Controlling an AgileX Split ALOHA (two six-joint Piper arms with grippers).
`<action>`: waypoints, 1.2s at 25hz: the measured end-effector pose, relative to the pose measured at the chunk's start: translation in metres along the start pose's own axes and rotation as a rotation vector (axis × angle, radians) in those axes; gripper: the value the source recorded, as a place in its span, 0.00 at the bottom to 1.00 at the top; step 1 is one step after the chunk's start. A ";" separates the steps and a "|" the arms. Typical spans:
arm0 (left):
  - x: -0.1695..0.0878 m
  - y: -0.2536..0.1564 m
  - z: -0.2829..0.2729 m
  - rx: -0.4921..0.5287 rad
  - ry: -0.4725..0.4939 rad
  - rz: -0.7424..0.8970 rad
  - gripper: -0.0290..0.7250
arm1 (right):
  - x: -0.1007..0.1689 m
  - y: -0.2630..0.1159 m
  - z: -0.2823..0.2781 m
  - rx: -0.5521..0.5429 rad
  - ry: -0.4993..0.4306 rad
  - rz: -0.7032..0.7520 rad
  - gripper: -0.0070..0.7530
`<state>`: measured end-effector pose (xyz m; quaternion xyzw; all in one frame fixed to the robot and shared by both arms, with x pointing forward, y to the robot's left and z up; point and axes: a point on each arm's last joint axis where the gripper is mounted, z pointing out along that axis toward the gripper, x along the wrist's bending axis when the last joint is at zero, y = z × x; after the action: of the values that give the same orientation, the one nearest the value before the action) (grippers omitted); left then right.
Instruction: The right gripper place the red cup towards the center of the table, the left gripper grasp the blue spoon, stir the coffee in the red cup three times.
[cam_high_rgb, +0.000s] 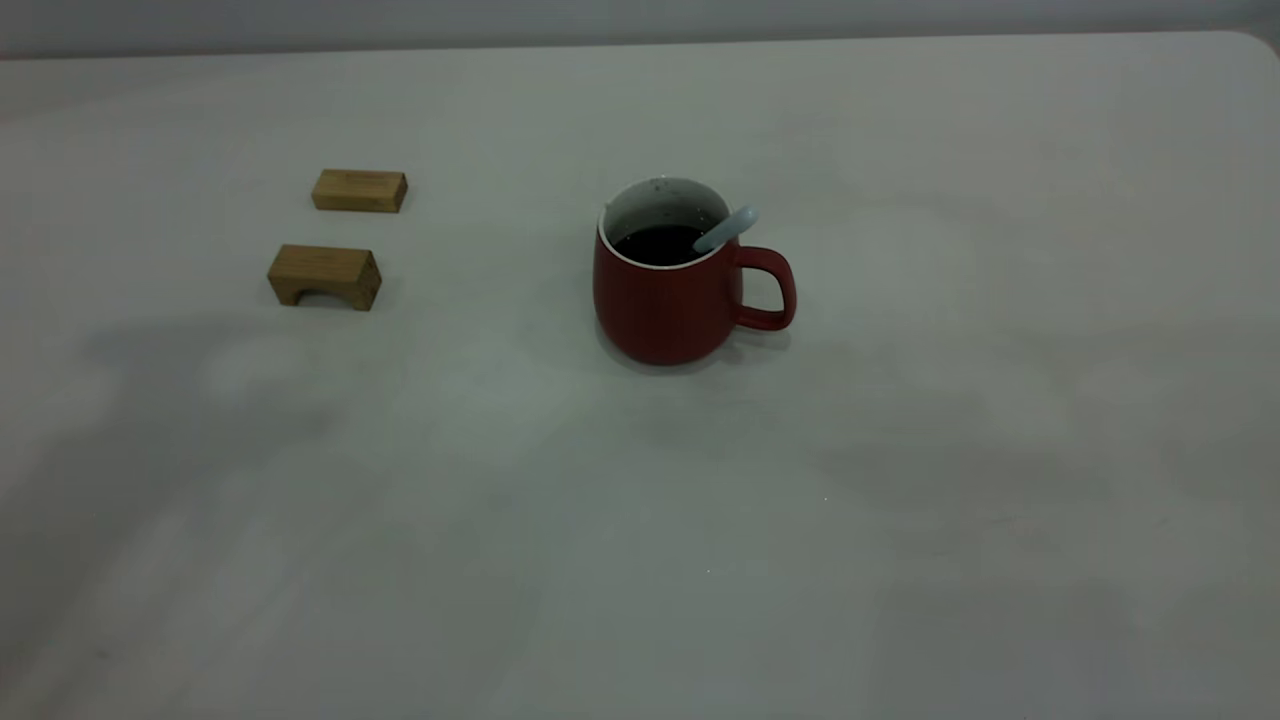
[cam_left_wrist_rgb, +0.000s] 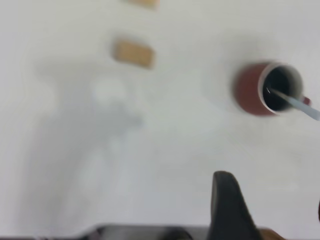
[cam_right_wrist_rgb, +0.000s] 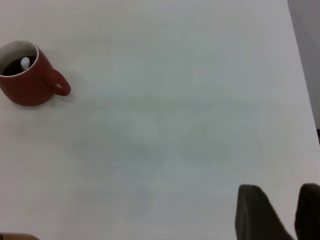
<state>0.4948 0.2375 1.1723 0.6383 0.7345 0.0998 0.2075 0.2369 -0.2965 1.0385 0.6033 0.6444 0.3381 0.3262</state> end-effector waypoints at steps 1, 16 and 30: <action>0.006 -0.008 -0.012 -0.035 0.016 0.011 0.69 | 0.000 0.000 0.000 0.000 0.000 0.000 0.32; 0.079 -0.150 -0.061 -0.240 0.132 0.151 0.69 | 0.000 0.000 0.000 0.000 0.000 0.000 0.32; 0.118 -0.253 0.003 -0.287 0.176 0.124 0.69 | 0.000 0.000 0.000 0.000 0.000 0.000 0.32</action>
<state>0.2571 0.3110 1.0445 0.6349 0.6875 0.2716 0.2248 0.2369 -0.2965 1.0385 0.6033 0.6444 0.3381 0.3262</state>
